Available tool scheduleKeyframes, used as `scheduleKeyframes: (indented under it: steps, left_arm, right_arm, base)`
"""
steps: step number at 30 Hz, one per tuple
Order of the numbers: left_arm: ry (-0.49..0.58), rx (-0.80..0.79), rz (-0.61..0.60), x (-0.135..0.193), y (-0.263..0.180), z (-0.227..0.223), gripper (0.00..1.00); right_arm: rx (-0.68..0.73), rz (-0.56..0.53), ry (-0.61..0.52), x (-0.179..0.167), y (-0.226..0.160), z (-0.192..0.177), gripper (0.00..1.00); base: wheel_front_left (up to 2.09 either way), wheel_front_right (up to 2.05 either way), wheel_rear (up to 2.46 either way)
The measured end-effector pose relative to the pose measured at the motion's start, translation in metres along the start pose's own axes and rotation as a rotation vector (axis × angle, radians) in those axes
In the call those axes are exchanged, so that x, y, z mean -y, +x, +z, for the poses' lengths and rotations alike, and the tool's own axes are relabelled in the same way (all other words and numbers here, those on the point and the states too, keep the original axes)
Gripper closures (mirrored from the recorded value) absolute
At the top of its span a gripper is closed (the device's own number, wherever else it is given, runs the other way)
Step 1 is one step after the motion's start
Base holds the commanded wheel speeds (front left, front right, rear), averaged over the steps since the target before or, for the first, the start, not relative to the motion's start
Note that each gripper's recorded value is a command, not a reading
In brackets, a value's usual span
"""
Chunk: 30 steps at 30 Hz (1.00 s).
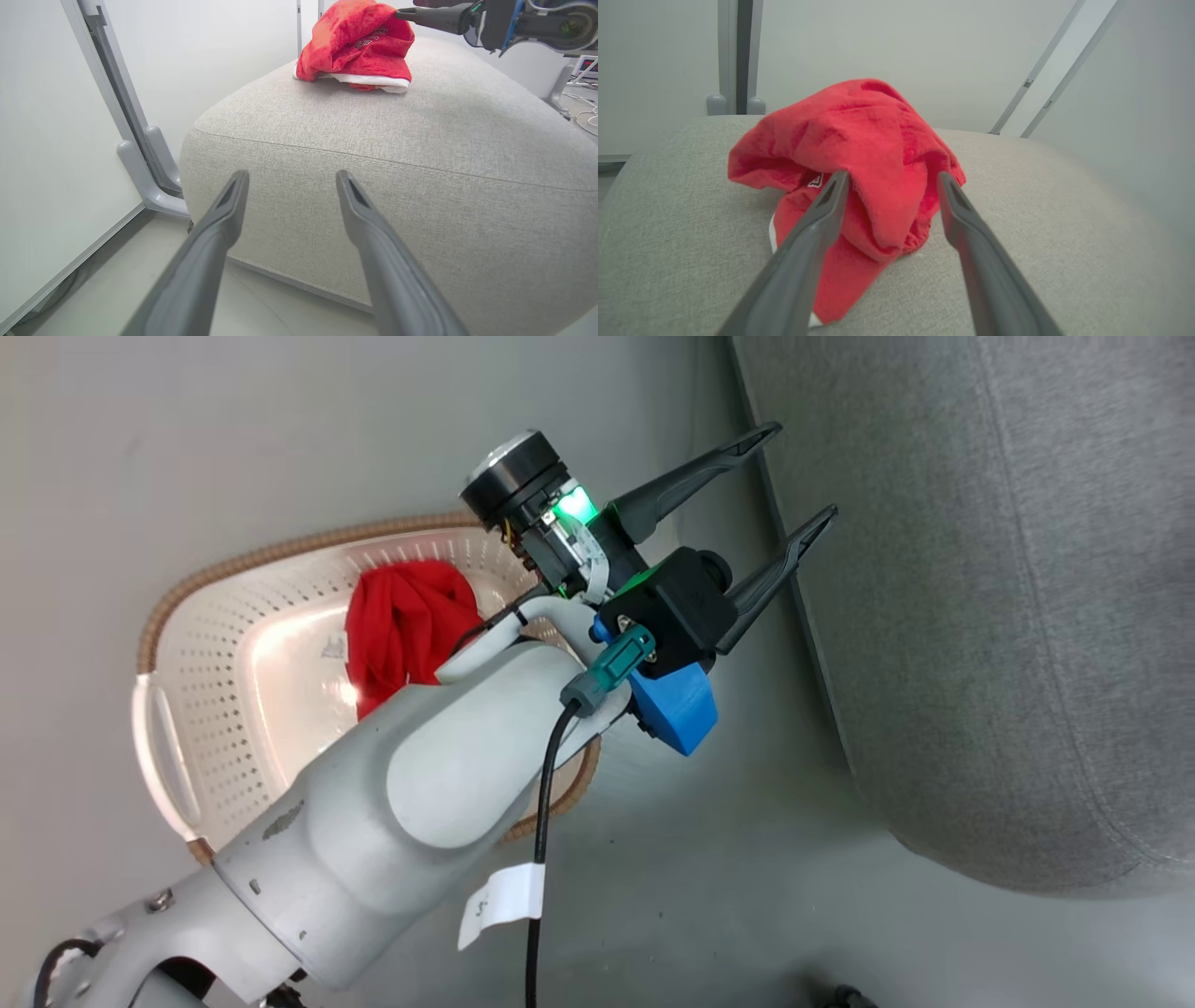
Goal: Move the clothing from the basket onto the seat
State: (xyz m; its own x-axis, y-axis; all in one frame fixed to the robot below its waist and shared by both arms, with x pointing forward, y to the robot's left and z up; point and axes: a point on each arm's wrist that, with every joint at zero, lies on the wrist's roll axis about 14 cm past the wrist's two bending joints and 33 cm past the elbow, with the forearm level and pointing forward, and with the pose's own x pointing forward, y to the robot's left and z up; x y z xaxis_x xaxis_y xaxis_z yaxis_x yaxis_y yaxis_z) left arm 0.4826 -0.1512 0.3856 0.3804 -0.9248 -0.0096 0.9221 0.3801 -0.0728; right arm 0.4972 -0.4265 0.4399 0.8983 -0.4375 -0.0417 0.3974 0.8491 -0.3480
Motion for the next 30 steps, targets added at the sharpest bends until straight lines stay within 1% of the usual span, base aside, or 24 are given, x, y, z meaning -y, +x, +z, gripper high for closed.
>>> scheduleKeyframes:
  steps: [4, 6, 9, 15, 20, 24, 30]
  left_arm:
    - [0.006, 0.015, 0.044, 0.000, -0.007, 0.023, 0.00]
    - [0.012, 0.045, 0.079, -0.002, -0.011, 0.042, 0.00]
    - [0.029, 0.085, 0.138, -0.007, -0.022, 0.068, 0.00]
    - [0.047, 0.143, 0.298, -0.025, -0.057, 0.108, 0.00]
    - [0.058, 0.186, 0.453, -0.043, -0.096, 0.134, 0.00]
    - [0.068, 0.204, 0.594, -0.059, -0.135, 0.145, 0.00]
    - [0.084, 0.229, 0.785, -0.070, -0.197, 0.158, 0.00]
  right_arm:
    - [0.031, 0.029, 0.000, -0.001, -0.019, 0.016, 0.00]
    - [0.058, 0.051, 0.009, -0.005, -0.027, 0.028, 0.00]
    - [0.117, 0.097, 0.032, -0.018, -0.038, 0.051, 0.00]
    - [0.204, 0.206, 0.083, -0.051, -0.062, 0.088, 0.00]
    - [0.278, 0.316, 0.134, -0.087, -0.081, 0.120, 0.00]
    - [0.332, 0.403, 0.175, -0.117, -0.096, 0.143, 0.00]
    - [0.370, 0.484, 0.243, -0.144, -0.123, 0.164, 0.00]
  base:
    - [0.00, 0.00, 0.00]
    - [0.00, 0.00, 0.00]
    - [0.00, 0.00, 0.00]
    - [0.00, 0.00, 0.00]
    - [0.00, 0.00, 0.00]
    - [0.00, 0.00, 0.00]
    - [0.00, 0.00, 0.00]
